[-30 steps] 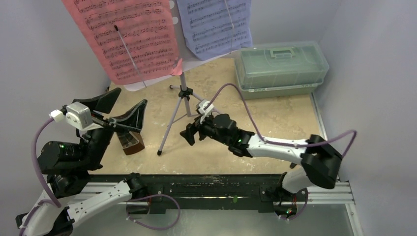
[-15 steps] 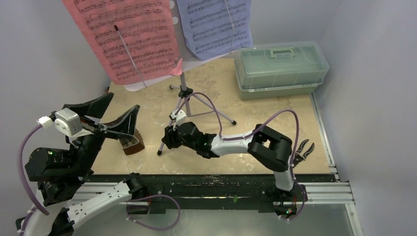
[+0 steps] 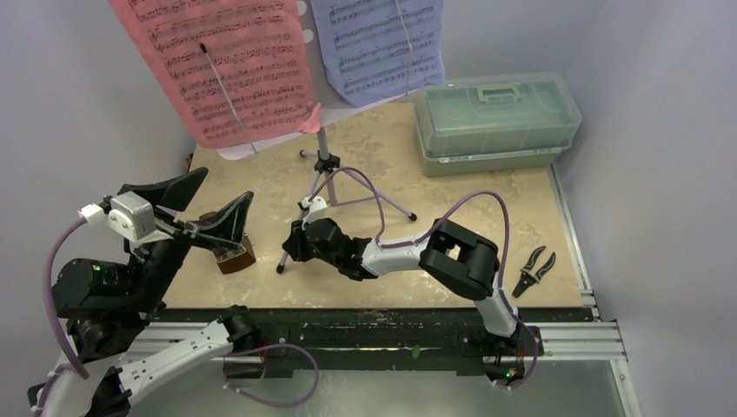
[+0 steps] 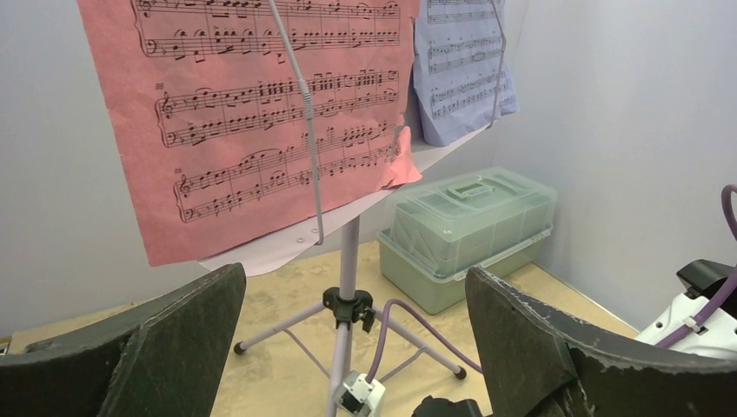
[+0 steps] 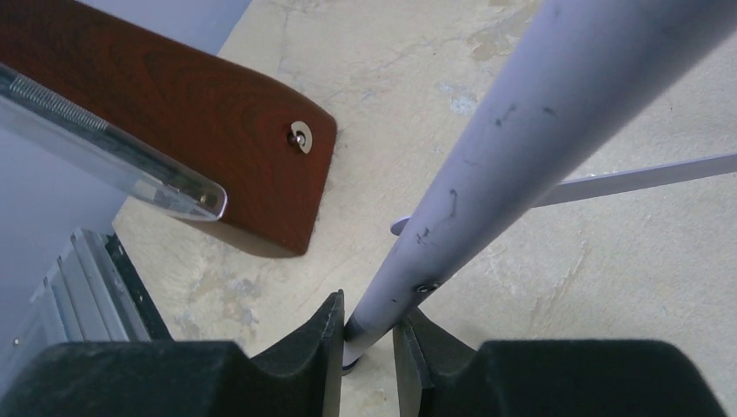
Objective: Set up the instrument practice props
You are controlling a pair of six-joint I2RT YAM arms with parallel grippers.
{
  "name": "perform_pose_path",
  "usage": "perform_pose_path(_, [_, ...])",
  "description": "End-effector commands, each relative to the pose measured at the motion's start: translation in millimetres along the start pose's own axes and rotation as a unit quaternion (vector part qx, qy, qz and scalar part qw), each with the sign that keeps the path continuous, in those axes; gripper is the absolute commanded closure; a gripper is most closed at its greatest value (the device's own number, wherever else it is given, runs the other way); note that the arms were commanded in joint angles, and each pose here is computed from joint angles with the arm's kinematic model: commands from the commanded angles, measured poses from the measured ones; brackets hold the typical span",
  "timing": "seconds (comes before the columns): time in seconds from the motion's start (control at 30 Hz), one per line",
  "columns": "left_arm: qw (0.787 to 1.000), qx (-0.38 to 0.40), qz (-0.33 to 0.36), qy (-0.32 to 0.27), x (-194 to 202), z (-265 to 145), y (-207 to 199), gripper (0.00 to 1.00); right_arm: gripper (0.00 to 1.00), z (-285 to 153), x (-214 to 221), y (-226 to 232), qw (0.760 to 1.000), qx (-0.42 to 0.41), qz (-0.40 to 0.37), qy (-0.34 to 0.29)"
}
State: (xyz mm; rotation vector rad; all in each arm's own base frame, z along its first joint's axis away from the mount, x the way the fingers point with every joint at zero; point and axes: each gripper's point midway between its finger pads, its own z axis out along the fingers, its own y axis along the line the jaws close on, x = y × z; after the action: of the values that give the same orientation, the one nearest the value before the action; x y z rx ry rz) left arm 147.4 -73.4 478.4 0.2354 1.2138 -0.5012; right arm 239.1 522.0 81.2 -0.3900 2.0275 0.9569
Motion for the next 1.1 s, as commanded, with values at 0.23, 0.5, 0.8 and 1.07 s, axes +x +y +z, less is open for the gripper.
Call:
perform_pose_path(0.23, [1.0,0.008,-0.002,0.008,6.2,2.8,-4.5,0.02,0.88,45.9,-27.6,-24.1,0.992,0.056,0.081,-0.074])
perform_pose_path(0.5, [1.0,0.003,0.0,0.009,4.8,0.4,-1.5,0.02,0.89,81.8,-55.2,-40.1,0.985,0.076,0.103,-0.118])
perform_pose_path(0.8, [1.0,0.0,0.003,0.012,5.6,-3.0,1.2,0.02,0.86,122.4,-80.5,-59.9,0.98,0.089,0.104,-0.145])
perform_pose_path(1.07, [1.0,-0.008,-0.001,0.008,1.6,-6.2,5.2,0.02,0.8,148.2,-102.3,-58.3,0.979,0.079,0.094,-0.165])
